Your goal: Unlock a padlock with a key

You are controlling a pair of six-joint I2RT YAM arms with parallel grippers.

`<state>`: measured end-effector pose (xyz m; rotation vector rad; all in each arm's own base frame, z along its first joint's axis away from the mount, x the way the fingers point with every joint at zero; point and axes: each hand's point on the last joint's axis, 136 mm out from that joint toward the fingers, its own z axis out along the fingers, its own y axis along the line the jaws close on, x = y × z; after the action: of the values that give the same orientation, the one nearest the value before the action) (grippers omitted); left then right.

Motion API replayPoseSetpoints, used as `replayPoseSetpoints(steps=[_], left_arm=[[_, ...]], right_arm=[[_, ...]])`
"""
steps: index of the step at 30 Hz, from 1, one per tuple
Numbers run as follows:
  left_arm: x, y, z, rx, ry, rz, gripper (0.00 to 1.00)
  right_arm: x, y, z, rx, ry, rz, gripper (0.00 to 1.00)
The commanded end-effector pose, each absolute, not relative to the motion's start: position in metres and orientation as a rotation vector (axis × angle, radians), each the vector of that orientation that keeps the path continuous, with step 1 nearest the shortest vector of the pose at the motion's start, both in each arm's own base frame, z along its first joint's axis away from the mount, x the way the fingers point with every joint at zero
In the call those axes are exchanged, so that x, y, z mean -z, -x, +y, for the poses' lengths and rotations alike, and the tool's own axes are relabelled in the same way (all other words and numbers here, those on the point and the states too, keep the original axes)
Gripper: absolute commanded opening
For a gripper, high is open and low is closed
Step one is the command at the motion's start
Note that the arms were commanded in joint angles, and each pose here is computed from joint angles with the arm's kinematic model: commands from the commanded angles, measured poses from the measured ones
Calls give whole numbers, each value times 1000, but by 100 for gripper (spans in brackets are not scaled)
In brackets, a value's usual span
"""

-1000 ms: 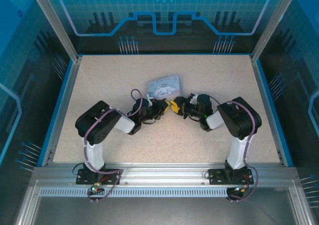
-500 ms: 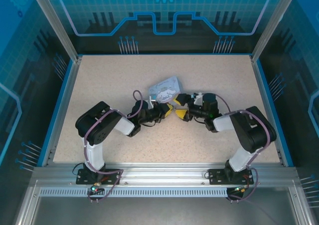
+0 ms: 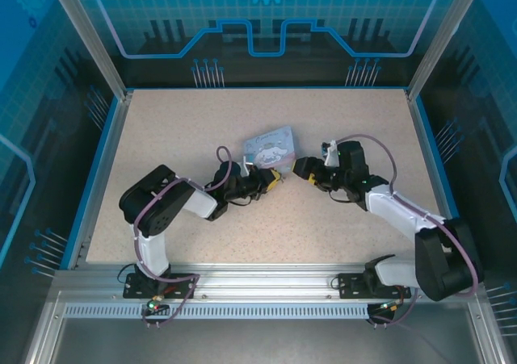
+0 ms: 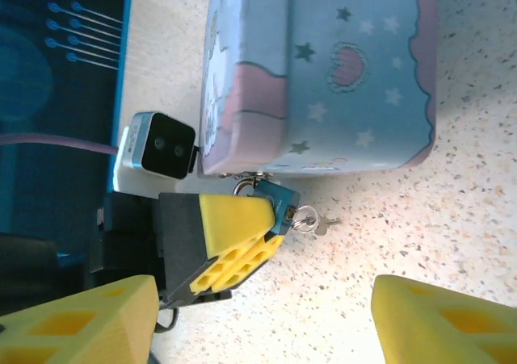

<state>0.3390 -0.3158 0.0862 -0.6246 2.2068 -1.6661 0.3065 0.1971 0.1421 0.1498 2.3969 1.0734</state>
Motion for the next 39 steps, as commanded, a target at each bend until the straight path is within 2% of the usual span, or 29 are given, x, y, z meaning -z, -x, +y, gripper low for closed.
replayPoseSetpoints(steps=[1, 5, 13, 27, 39], left_arm=[[-94, -338, -319, 1638, 574, 2261, 0], [-97, -339, -322, 1613, 551, 2302, 0], [-100, -339, -328, 1601, 517, 2364, 0], [-105, -339, -333, 1592, 475, 2399, 0], [-108, -339, -335, 1591, 456, 2408, 0]], right_arm=[[-125, -288, 186, -742, 106, 2501, 61], [-122, -284, 196, -577, 292, 2502, 49], [-100, -289, 204, -292, 536, 2461, 52], [-90, -299, 229, -349, 720, 2319, 49], [-66, -304, 229, -304, 737, 2361, 47]])
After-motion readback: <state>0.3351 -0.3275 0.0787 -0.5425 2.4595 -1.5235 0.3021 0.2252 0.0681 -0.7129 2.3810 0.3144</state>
